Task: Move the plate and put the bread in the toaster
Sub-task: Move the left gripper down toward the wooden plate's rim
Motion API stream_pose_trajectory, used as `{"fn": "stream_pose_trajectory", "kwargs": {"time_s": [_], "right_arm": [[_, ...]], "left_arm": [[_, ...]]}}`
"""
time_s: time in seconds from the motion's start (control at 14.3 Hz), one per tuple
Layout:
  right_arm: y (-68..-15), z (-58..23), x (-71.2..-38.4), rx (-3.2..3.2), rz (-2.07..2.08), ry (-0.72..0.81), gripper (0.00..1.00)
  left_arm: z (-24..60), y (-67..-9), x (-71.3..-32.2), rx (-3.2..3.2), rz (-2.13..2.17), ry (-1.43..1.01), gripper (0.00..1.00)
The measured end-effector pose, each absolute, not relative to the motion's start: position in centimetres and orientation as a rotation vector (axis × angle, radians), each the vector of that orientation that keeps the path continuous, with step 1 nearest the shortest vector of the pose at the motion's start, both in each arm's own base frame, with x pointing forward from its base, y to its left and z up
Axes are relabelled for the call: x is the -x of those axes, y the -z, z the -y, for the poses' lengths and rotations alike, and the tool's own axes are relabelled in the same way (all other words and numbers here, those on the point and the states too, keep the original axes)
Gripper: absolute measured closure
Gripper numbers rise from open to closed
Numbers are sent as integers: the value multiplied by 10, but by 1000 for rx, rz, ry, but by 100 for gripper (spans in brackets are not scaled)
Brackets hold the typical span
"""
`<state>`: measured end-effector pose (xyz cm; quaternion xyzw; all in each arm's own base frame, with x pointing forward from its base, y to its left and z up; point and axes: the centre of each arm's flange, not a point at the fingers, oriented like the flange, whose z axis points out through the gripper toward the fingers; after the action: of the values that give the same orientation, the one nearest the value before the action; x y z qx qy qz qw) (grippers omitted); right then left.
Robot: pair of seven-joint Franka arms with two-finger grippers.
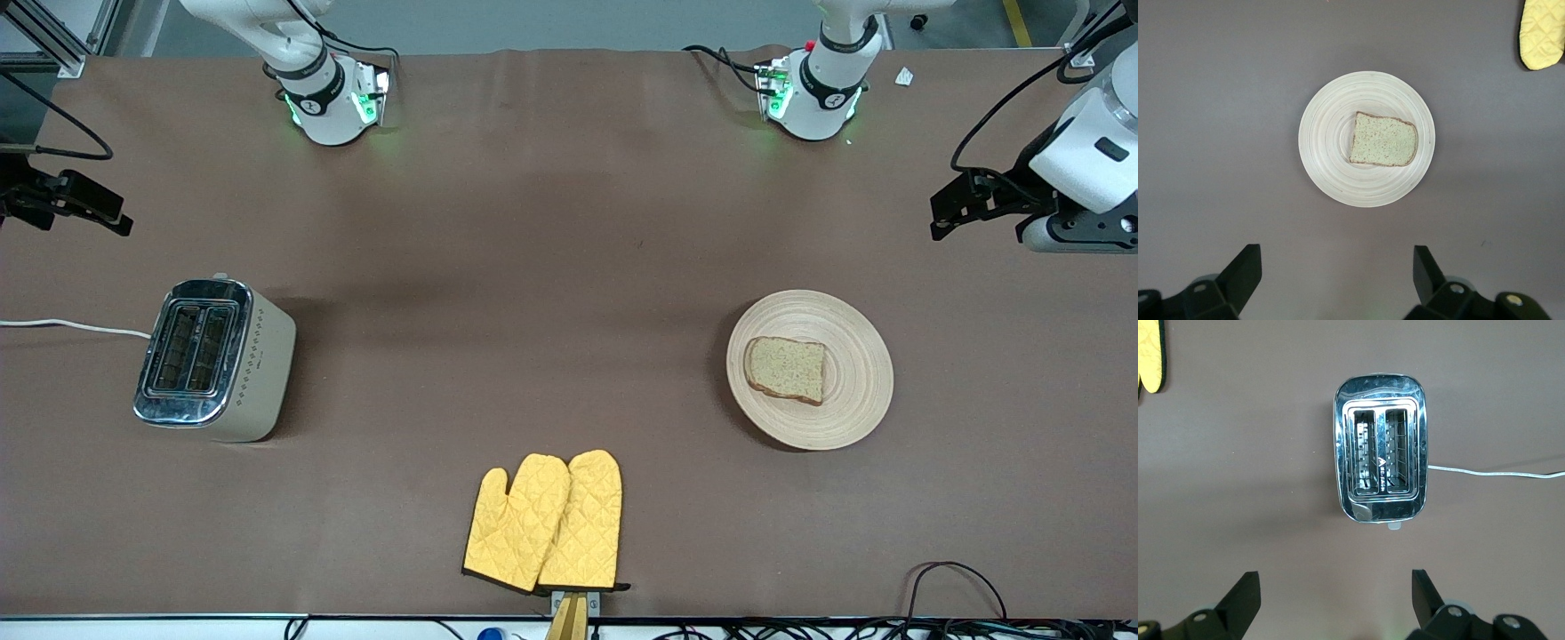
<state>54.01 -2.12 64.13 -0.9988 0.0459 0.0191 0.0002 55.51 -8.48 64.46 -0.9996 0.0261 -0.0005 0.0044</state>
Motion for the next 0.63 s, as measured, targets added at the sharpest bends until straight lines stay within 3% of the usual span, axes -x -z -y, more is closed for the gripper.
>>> {"fn": "stream_pose_trajectory", "kwargs": {"time_s": [0.35, 0.63], "right_arm": [[-641, 21, -540, 3137, -144, -61, 0], [-641, 21, -540, 3137, -145, -61, 0]], "left_arm": [[46, -621, -563, 3125, -172, -130, 0], [-27, -563, -590, 3271, -11, -290, 0]]}}
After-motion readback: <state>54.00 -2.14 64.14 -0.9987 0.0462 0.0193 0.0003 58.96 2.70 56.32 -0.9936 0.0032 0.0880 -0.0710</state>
